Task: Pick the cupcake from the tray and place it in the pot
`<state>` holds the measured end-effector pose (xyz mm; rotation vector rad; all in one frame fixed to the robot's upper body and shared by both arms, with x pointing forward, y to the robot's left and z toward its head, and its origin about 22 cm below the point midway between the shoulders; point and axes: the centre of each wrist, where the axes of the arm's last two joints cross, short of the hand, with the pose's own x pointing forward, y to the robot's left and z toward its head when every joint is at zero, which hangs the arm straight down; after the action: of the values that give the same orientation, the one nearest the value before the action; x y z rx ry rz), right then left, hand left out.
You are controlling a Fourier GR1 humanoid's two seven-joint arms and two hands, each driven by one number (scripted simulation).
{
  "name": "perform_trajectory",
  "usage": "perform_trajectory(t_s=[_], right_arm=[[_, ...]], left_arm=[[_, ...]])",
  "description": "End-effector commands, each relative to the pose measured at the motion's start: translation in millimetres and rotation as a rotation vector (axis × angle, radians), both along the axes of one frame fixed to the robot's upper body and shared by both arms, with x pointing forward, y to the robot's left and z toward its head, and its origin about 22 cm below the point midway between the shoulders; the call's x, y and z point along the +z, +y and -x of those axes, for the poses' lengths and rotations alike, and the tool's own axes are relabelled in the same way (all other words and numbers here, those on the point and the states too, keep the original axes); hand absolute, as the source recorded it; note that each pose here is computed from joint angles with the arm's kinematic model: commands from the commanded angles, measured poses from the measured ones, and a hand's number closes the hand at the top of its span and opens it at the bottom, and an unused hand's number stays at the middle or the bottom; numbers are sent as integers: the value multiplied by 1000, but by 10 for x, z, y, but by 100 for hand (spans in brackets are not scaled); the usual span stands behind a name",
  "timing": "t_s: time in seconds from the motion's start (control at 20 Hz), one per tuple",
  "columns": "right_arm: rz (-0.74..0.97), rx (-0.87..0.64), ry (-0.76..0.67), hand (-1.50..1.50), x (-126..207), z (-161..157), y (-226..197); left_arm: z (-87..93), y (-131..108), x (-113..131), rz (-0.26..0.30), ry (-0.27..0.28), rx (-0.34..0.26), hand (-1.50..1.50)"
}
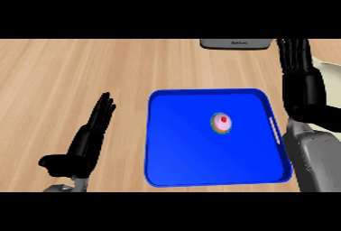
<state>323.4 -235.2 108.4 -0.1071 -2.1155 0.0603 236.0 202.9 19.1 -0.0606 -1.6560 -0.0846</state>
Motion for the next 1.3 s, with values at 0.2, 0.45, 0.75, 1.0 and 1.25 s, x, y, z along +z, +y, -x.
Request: perform_trajectory(t_s=[0.2, 0.45, 0.75, 1.0, 1.25], right_arm=[[305, -382, -343, 150, 239, 565, -475], [305, -952, -81, -150, -560, 1027, -827], [339, -905, -331, -150, -599, 1571, 167], [461, -899, -98, -150, -938, 2063, 468], [605, -836, 207, -150, -1094, 2297, 446]], left_arm=[[5, 480, -36, -59, -39, 249, 0], [121, 464, -128, -33, -20, 277, 0], [5, 196, -137, -32, -41, 222, 0], [83, 336, -119, -20, -43, 204, 0], [11, 277, -57, -30, -76, 203, 0]])
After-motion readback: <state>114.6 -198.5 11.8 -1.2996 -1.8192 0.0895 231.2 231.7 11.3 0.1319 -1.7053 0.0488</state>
